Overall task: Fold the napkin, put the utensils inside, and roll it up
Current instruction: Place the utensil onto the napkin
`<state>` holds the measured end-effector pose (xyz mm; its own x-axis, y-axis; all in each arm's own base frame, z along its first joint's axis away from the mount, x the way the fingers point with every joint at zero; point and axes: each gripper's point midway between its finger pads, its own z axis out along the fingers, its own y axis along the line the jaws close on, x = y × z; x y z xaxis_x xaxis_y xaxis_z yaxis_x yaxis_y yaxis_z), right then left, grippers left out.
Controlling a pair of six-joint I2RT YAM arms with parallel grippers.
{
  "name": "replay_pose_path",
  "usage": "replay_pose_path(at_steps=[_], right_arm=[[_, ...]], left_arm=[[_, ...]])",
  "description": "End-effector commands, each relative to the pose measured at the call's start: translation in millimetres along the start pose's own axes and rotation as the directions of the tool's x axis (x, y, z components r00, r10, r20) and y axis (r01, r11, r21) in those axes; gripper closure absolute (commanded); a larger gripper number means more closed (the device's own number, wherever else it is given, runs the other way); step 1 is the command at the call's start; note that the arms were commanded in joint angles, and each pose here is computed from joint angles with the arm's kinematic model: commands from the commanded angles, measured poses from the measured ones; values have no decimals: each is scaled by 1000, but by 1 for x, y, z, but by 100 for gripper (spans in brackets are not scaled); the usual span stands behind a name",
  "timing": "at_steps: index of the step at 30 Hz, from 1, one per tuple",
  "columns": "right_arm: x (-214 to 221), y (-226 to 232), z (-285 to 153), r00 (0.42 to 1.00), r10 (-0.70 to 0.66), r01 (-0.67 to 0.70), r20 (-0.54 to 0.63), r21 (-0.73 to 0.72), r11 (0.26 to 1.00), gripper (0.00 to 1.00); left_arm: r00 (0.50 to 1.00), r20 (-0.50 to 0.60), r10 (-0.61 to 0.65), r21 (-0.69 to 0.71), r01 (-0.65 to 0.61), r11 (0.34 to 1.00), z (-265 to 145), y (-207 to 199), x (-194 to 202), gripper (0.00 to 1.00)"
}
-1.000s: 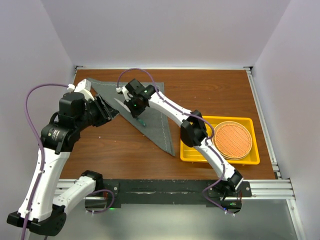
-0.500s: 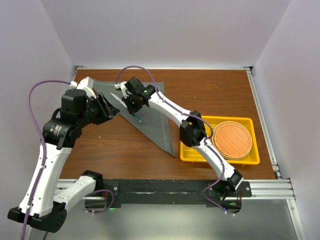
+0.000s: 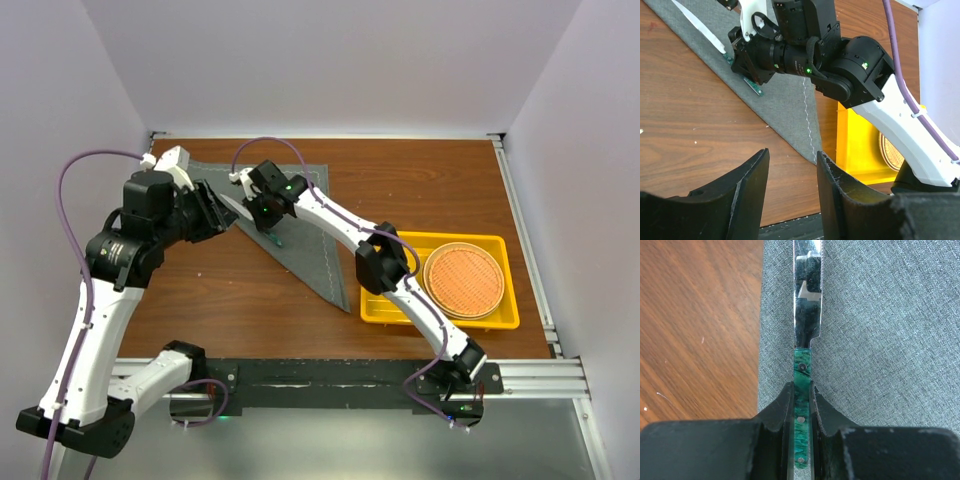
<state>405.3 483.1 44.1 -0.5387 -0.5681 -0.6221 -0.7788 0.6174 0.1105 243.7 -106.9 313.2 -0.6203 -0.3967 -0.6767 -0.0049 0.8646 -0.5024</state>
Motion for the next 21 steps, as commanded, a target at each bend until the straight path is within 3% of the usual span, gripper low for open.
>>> replay_pose_path(at_steps=[1, 14, 19, 21], right_arm=[[-20, 8, 5, 997, 5, -3, 79, -25, 1000, 98], [-3, 9, 23, 998, 35, -33, 43, -44, 998, 86], [-14, 10, 10, 997, 52, -49, 63, -42, 998, 99], [-19, 11, 1, 996, 57, -55, 70, -39, 998, 100]], left_arm=[[998, 54, 43, 11, -43, 999, -10, -6, -16, 52], [997, 58, 45, -4, -45, 999, -10, -3, -16, 51], [997, 63, 41, -4, -41, 999, -11, -3, -17, 51], [997, 67, 40, -4, -40, 999, -11, -3, -18, 51]])
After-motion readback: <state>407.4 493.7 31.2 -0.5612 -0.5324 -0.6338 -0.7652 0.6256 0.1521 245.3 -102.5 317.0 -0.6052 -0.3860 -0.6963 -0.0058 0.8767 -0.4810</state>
